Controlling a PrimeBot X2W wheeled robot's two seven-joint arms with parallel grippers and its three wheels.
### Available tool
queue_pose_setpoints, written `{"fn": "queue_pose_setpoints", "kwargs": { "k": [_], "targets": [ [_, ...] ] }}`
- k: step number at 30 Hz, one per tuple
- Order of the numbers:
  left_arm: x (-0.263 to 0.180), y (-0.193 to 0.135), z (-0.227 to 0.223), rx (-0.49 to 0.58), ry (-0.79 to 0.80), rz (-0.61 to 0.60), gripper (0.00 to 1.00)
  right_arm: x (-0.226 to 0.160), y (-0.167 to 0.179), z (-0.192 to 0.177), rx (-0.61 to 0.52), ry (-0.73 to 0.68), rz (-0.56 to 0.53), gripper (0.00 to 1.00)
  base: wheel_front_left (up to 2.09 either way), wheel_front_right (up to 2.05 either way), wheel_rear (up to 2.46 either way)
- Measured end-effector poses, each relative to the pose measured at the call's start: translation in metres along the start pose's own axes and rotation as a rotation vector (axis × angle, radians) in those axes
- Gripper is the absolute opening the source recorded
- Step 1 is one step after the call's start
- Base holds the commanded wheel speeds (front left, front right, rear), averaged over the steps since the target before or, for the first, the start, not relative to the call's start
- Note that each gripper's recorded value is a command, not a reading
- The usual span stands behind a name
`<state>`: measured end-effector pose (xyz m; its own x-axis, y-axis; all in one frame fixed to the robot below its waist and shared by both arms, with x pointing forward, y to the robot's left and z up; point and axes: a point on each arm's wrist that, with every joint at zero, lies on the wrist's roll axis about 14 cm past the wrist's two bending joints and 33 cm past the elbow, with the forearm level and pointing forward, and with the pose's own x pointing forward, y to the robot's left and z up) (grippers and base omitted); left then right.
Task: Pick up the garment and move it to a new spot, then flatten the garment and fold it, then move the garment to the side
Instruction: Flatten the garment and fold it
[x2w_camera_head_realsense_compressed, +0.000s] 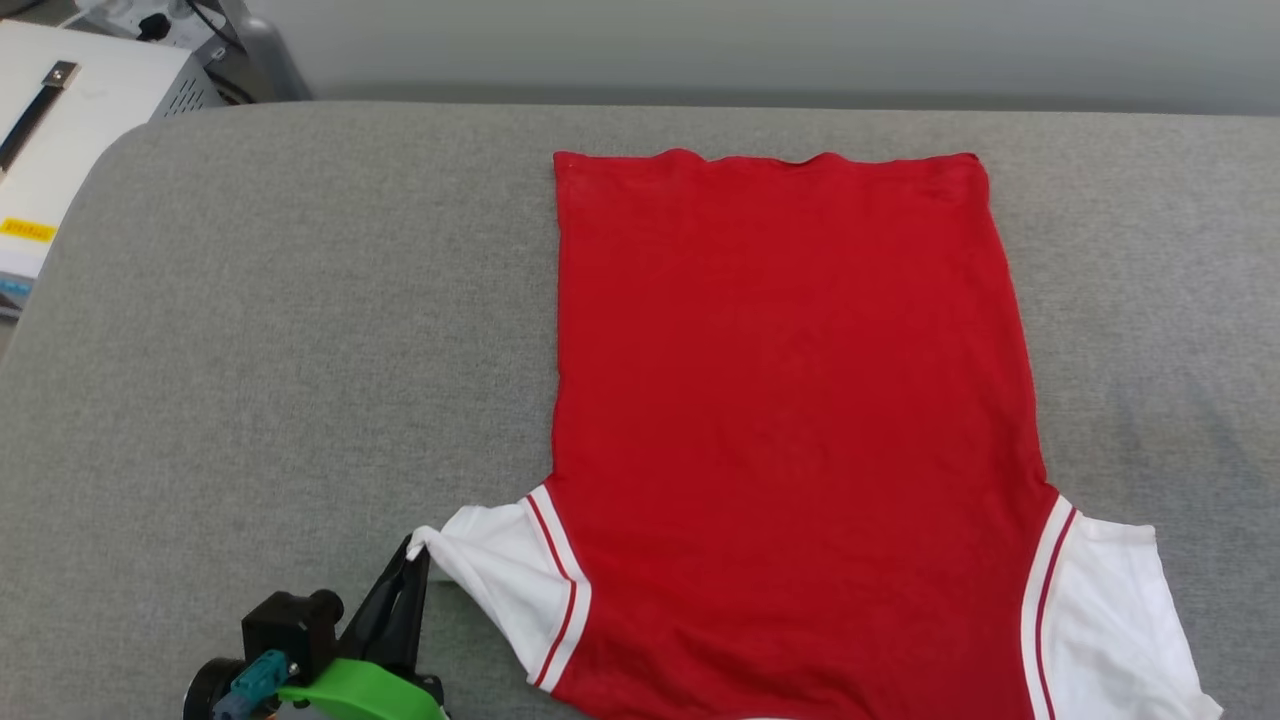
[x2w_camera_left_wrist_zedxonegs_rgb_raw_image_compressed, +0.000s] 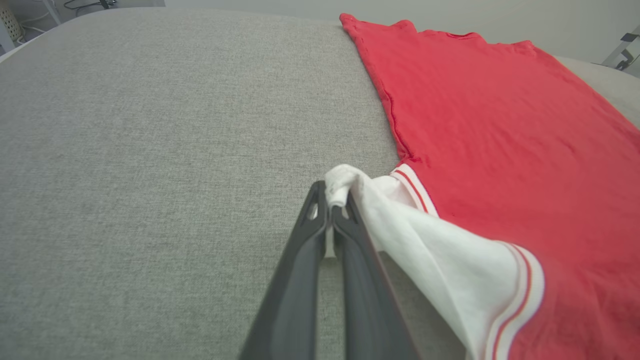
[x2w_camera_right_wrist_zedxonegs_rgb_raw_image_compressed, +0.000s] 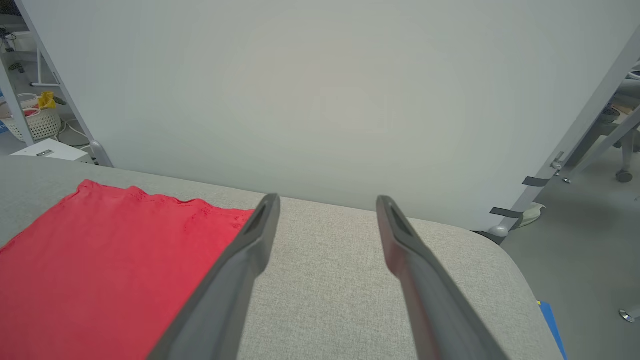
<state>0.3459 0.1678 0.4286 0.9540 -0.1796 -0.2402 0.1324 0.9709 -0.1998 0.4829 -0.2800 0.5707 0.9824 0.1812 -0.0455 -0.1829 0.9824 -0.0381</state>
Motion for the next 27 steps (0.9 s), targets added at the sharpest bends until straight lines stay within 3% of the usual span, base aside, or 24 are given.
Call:
{"fn": "queue_pose_setpoints", "kwargs": {
  "k": [4, 12, 16, 27],
  "targets": [
    [0.008, -0.004, 0.006, 0.006, -0.024, 0.002, 0.00, 0.044, 0.012, 0.011, 0.004, 0.098, 0.045, 1.00, 0.00, 0.00, 0.00],
    [0.025, -0.004, 0.002, -0.002, -0.023, 0.020, 0.00, 0.106, 0.045, -0.053, 0.052, 0.631, 0.144, 1.00, 0.00, 0.00, 0.00],
    [0.036, -0.003, -0.002, -0.027, -0.018, 0.024, 0.00, 0.129, 0.046, -0.079, 0.032, 0.799, 0.128, 1.00, 0.00, 0.00, 0.00],
    [0.051, 0.008, -0.020, -0.019, 0.020, 0.069, 0.00, 0.172, 0.081, -0.171, 0.008, 0.991, 0.148, 1.00, 0.00, 0.00, 0.00]
  ]
}}
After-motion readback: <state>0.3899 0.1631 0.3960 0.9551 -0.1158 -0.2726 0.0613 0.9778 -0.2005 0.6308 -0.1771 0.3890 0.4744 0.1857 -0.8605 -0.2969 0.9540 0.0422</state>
